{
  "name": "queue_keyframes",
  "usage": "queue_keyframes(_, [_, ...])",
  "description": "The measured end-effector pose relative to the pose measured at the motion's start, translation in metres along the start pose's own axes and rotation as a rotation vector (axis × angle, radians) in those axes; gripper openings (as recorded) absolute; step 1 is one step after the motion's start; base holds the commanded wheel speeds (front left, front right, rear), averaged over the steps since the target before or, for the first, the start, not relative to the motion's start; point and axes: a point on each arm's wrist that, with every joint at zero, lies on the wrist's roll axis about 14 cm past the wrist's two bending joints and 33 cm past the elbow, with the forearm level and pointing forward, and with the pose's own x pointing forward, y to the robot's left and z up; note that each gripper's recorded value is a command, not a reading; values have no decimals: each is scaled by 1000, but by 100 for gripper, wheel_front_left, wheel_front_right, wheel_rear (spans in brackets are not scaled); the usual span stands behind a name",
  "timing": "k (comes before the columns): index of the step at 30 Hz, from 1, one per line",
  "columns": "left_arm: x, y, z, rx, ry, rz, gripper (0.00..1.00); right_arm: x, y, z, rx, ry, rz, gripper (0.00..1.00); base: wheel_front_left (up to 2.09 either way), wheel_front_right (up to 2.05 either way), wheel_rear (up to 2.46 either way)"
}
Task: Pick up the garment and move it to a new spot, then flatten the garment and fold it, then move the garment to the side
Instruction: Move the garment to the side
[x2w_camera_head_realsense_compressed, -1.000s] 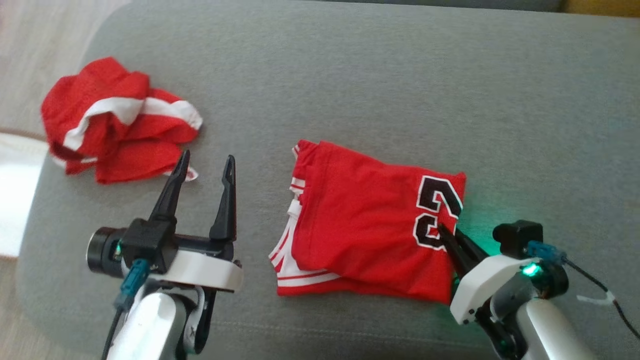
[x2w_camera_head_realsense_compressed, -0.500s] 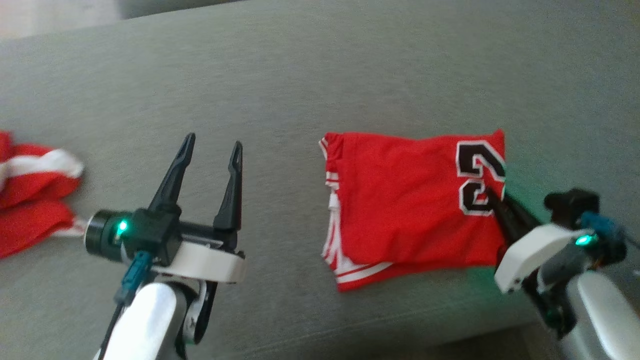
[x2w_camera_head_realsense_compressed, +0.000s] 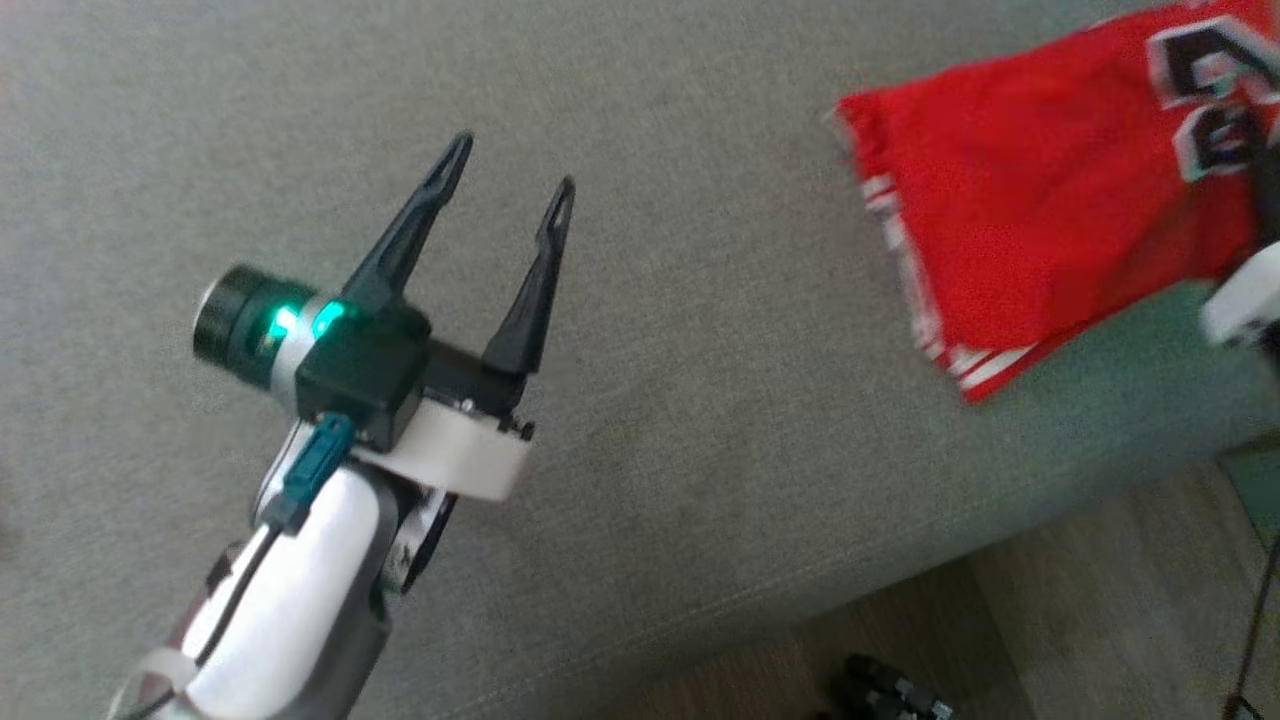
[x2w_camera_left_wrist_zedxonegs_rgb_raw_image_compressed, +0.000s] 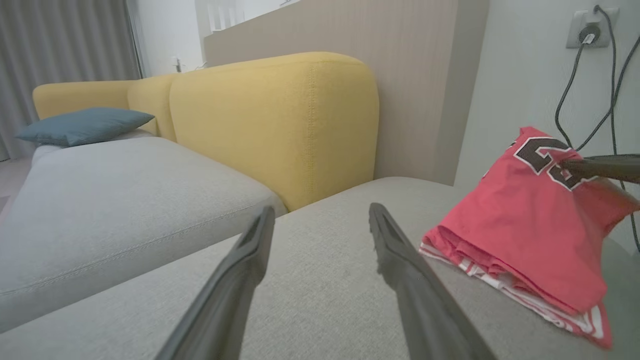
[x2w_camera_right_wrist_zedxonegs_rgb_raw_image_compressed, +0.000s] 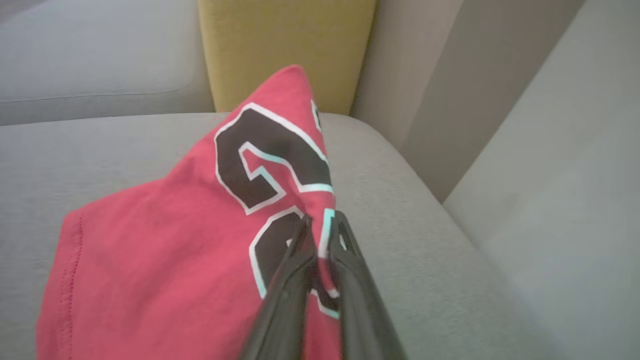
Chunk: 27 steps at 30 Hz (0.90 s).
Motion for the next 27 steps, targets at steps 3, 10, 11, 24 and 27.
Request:
queue_keyframes(3, [12,-4,-4,-13,-16,-37,100,8,-26,4,-23,6,-63,0,0,0,0])
queue_keyframes(10, [20,-6,-13,-30,-22,-58,100,14,-50,4,-71,31,-114,0,0,0,0])
queue_keyframes(11, [21,-5,-15,-32,-20,-55,100,15,-52,4,-78,35,-118,0,0,0,0])
queue_keyframes(24, [21,24,-37,-32,-10,-3,100,50,-72,-20,-153,121,-211,61,0,0,0])
queue_keyframes(27, [17,28,-40,-26,-1,11,100,57,-66,-24,-170,127,-211,100,0,0,0])
